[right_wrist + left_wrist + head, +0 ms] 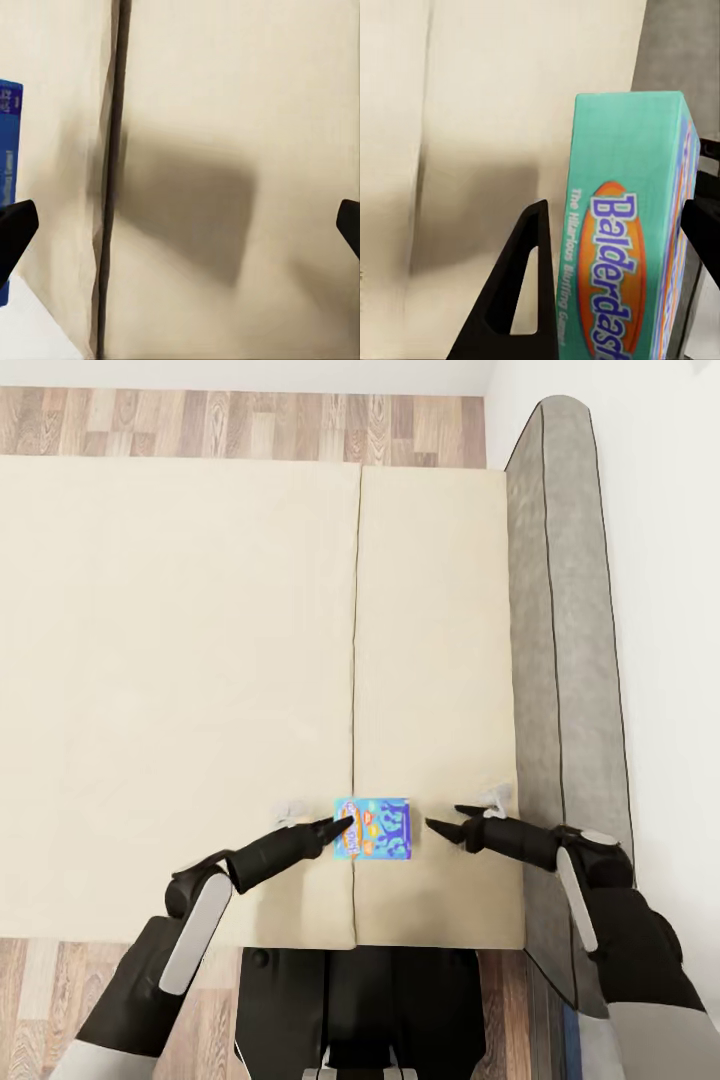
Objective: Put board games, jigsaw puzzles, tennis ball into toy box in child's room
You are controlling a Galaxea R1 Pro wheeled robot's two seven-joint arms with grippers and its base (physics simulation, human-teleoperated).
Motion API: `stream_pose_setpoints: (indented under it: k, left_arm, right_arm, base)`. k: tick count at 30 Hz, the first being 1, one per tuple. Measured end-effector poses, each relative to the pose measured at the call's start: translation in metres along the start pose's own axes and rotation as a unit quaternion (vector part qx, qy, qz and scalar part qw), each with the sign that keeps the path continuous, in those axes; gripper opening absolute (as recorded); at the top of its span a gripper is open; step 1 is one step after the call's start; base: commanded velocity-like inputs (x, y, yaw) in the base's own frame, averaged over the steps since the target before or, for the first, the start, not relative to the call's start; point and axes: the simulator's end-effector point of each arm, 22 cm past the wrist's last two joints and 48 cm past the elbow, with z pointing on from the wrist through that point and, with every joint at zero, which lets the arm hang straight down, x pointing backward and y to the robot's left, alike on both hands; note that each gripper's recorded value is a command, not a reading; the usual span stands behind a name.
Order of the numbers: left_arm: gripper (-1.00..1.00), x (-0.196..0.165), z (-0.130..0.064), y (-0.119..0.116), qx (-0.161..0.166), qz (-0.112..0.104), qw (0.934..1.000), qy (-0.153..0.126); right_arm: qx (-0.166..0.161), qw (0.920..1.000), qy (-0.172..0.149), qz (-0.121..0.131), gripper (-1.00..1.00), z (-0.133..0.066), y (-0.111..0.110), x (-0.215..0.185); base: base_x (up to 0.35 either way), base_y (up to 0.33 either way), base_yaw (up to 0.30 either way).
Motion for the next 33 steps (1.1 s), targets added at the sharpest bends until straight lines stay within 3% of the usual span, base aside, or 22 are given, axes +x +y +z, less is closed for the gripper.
stream_pose_setpoints:
  k: [7,14,33]
  left_arm:
    - [-1.00,0.008,-0.024,-0.005,-0.010,-0.006,0.9999,-0.004]
    - [-1.00,0.022,-0.036,0.001,-0.026,-0.015,0.9996,0.000]
    - [-1.00,0.039,-0.074,0.051,-0.099,-0.050,0.9937,-0.010]
  right_arm:
    - [0.026,0.9991,0.010,0.032,1.00,-0.030,-0.006,0.032]
    - [0.030,0.9987,0.015,0.037,1.00,-0.044,0.002,0.045]
    - [0.020,0.9987,0.022,0.042,1.00,-0.046,0.016,0.054]
  base:
    - [0.000,0.000,0.000]
    - [0.000,0.000,0.000]
    - [0.000,0.000,0.000]
